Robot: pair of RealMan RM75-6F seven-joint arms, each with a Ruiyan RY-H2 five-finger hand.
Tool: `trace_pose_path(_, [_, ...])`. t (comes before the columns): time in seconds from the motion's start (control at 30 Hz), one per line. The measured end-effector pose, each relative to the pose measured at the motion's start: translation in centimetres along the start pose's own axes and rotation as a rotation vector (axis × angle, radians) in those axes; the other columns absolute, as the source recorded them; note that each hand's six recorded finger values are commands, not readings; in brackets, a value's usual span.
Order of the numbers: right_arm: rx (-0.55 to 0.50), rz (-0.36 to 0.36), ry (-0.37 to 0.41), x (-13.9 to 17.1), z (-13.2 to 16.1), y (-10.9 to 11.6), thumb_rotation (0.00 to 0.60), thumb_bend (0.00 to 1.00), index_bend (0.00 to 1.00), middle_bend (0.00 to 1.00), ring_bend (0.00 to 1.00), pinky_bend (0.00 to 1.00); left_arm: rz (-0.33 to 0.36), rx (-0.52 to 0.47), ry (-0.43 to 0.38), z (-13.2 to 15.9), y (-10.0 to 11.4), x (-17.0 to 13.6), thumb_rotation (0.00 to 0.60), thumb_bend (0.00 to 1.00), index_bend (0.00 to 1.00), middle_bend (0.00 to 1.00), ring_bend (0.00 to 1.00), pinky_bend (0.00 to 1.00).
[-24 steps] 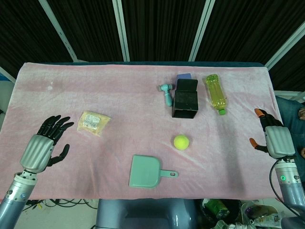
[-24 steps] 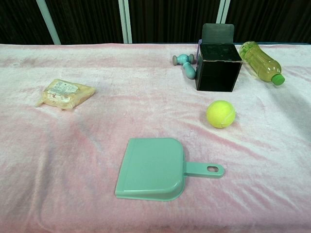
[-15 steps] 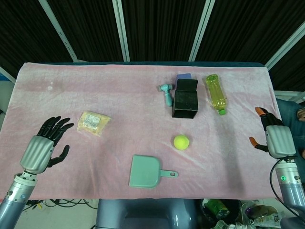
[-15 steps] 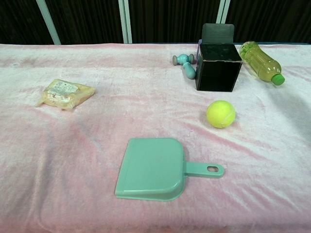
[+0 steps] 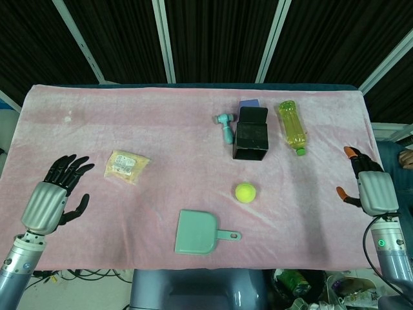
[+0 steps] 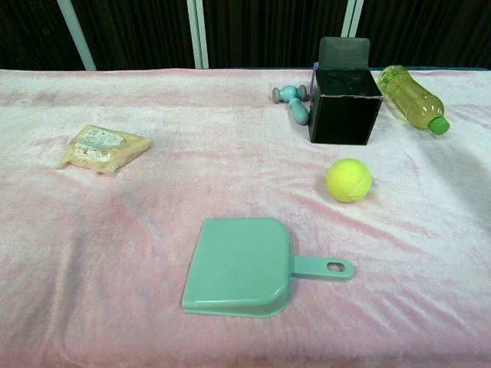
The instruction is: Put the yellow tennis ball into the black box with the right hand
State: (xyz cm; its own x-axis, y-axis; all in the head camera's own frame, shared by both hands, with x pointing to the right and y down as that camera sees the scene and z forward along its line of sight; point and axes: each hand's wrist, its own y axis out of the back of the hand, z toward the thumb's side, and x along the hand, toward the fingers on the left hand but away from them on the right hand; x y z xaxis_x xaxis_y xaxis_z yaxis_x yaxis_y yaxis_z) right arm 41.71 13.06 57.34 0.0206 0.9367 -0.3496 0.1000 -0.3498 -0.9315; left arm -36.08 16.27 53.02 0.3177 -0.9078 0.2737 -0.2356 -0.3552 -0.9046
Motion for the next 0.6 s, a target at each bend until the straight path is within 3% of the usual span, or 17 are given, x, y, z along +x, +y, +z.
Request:
trace_pose_path(0.37, [0.002,0.004,-0.012,-0.1,0.0,0.2,0.6,0.17,0.02,0.09,0.16,0.26,0.024,0.0,0.015,-0.4,0.9,-0.3,0.6,0.48,0.16,0.1,0.04,0.08])
trace_pose_path(0.5, [0.008,0.006,-0.018,0.0,0.1,0.4,0.6,0.17,0.15,0.16,0.25,0.26,0.031,0.023,0.038,-1.1,1.4,-0.8,0.6,0.48,0.16,0.1,0.04,0.08])
trace_pose_path(0.6, [0.0,0.001,-0.023,0.2,0.1,0.6,0.6,0.17,0.29,0.26,0.36,0.33,0.04,0.039,0.054,-1.7,2.1,-1.3,0.6,0.48,0.16,0.1,0.04,0.08])
